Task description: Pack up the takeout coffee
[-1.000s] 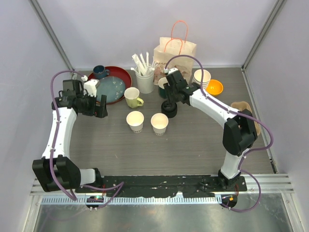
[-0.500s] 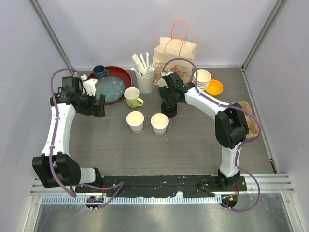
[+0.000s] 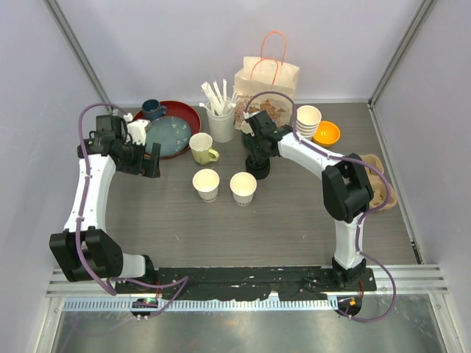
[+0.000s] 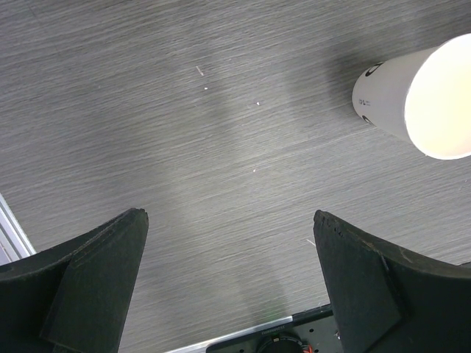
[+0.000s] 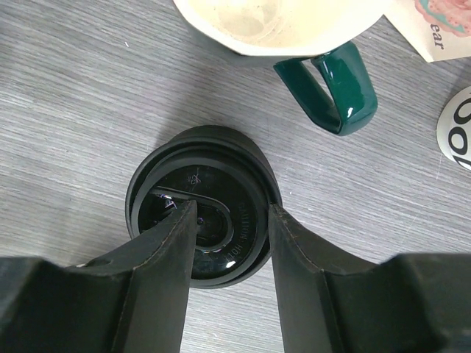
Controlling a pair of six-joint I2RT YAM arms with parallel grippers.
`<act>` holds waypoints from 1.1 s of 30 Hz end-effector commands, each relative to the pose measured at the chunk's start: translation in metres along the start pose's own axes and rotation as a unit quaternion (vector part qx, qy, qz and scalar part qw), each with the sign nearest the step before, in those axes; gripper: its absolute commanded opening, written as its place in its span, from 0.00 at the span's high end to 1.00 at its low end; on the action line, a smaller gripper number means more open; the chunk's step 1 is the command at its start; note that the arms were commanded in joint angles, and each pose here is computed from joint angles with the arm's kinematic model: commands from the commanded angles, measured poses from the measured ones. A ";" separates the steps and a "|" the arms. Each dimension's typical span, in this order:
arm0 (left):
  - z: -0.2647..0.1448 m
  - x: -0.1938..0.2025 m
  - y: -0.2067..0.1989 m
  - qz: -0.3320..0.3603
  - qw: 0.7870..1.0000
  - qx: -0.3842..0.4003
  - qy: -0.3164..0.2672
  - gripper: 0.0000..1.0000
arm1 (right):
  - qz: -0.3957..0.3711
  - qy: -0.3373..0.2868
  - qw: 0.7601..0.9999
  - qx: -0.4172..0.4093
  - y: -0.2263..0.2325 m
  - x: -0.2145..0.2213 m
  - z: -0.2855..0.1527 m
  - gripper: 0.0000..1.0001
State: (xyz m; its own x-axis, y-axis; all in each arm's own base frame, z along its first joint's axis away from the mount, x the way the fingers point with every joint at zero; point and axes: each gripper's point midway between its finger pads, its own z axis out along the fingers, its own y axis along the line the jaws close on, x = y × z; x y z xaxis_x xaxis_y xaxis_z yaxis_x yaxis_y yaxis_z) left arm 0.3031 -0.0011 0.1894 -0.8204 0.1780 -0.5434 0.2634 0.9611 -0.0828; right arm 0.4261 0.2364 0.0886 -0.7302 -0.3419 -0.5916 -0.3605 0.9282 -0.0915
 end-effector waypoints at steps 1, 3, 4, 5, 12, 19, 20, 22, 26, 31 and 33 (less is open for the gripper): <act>-0.008 -0.012 0.002 0.004 1.000 -0.006 -0.021 0.00 | 0.004 -0.014 1.000 -0.004 0.000 -0.013 -0.004 0.52; -0.009 -0.013 0.003 0.003 1.000 -0.007 -0.023 0.00 | 0.003 -0.010 1.000 -0.005 0.000 -0.009 -0.003 0.54; -0.009 -0.013 0.003 0.004 1.000 -0.007 -0.023 0.00 | 0.004 -0.009 1.000 -0.004 -0.001 -0.009 -0.002 0.56; -0.009 -0.013 0.003 0.003 1.000 -0.007 -0.023 0.00 | 0.005 -0.007 1.000 -0.002 -0.001 -0.008 -0.001 0.57; -0.009 -0.014 0.003 0.003 1.000 -0.006 -0.023 0.00 | 0.005 -0.010 1.000 0.024 -0.013 -0.009 -0.004 0.54; -0.009 -0.015 0.002 0.003 1.000 -0.005 -0.024 0.00 | 0.004 -0.011 0.999 0.037 -0.019 -0.008 -0.008 0.51; -0.009 -0.015 0.003 0.002 1.000 -0.005 -0.025 0.00 | 0.004 -0.008 0.999 0.036 -0.019 -0.006 -0.008 0.51; -0.009 -0.015 0.002 0.002 1.000 -0.005 -0.024 0.00 | 0.010 -0.006 0.999 0.033 -0.021 -0.005 -0.007 0.52; -0.009 -0.014 0.002 0.002 1.000 -0.003 -0.022 0.00 | 0.022 0.001 1.000 0.011 -0.020 -0.001 -0.005 0.69; -0.009 -0.014 0.001 0.002 1.000 -0.002 -0.022 0.00 | 0.035 0.001 0.999 0.002 -0.025 0.001 -0.007 0.85; -0.009 -0.015 0.001 0.001 1.000 -0.002 -0.023 0.00 | 0.037 -0.003 0.999 0.000 -0.026 0.000 -0.010 0.90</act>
State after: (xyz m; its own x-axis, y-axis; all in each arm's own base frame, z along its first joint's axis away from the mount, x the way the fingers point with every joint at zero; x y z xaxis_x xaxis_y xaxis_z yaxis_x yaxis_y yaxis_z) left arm 0.3033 -0.0013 0.1893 -0.8203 0.1779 -0.5435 0.2638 0.9609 -0.0836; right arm 0.4365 0.2164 0.0882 -0.7497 -0.2897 -0.5950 -0.3112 0.9478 -0.0693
